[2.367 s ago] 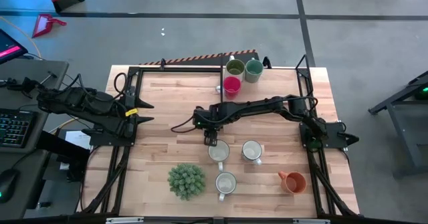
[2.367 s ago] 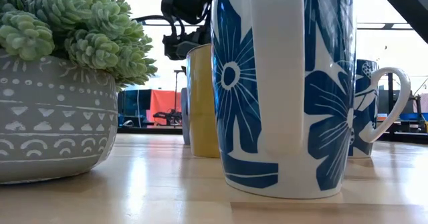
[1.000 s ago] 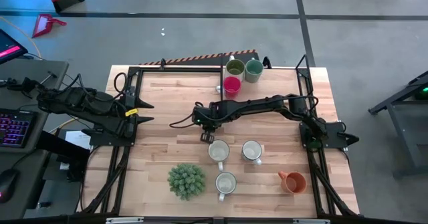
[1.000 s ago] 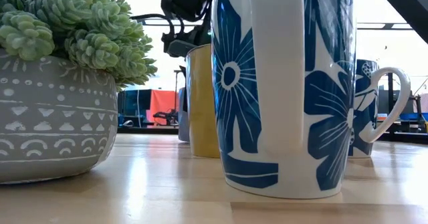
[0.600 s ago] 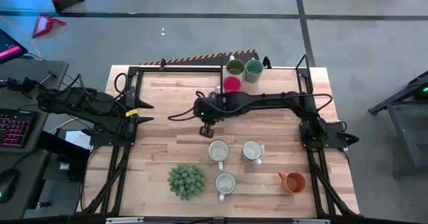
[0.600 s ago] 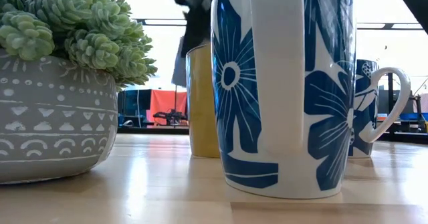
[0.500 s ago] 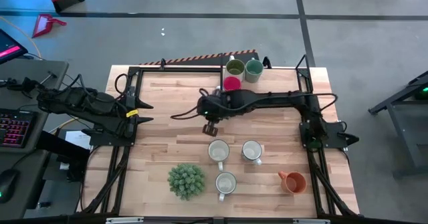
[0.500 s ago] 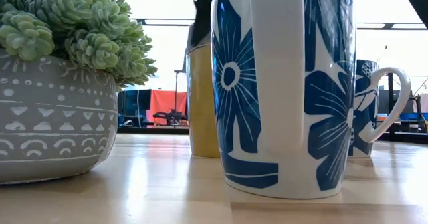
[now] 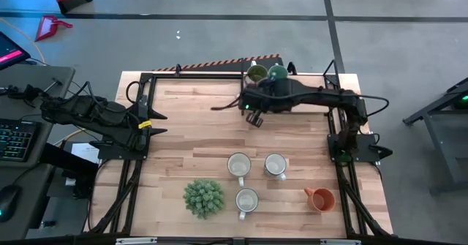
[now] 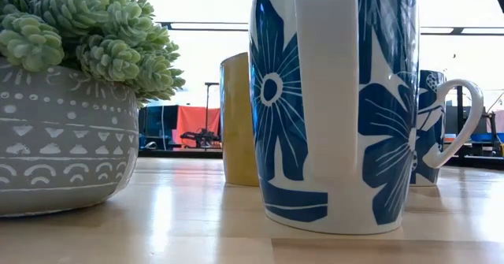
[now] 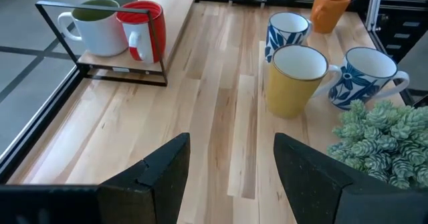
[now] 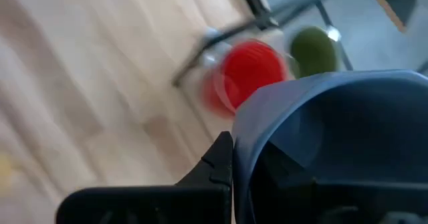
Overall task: Place coffee mugs
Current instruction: Put the blue mug on the shelf
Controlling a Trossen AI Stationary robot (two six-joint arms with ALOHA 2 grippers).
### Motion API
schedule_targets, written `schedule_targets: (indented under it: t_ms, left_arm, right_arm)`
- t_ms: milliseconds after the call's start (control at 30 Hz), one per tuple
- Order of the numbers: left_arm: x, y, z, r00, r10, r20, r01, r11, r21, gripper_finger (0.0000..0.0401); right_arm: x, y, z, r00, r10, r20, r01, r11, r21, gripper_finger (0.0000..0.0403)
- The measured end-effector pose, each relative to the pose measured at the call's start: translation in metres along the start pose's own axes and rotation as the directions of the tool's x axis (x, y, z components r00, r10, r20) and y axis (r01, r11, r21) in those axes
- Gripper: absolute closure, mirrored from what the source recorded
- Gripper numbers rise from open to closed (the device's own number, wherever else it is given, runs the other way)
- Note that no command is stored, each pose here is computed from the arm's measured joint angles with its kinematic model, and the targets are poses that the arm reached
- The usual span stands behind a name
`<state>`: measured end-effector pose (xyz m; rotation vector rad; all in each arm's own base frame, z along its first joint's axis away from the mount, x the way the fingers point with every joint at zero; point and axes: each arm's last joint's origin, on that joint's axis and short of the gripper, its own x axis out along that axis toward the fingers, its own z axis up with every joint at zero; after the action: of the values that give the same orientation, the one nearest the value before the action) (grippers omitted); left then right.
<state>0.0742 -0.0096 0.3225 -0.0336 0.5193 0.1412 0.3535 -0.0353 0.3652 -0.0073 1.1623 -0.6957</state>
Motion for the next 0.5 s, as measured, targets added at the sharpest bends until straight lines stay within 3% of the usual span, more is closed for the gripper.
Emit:
schedule_targets:
  t_ms: [267, 500]
  left_arm:
    - [0.000, 0.000, 0.000, 1.000, 0.000, 0.000, 0.000, 1.000, 0.000, 0.0196]
    - [0.000, 0.000, 0.000, 1.000, 0.000, 0.000, 0.000, 1.000, -0.001, 0.0196]
  right_arm:
    - [0.009, -0.051, -0.009, 0.996, -0.053, -0.068, 0.059, 0.994, 0.096, 0.0403]
    - [0.041, -0.076, -0.047, 0.997, 0.025, -0.070, -0.008, 0.970, 0.241, 0.0403]
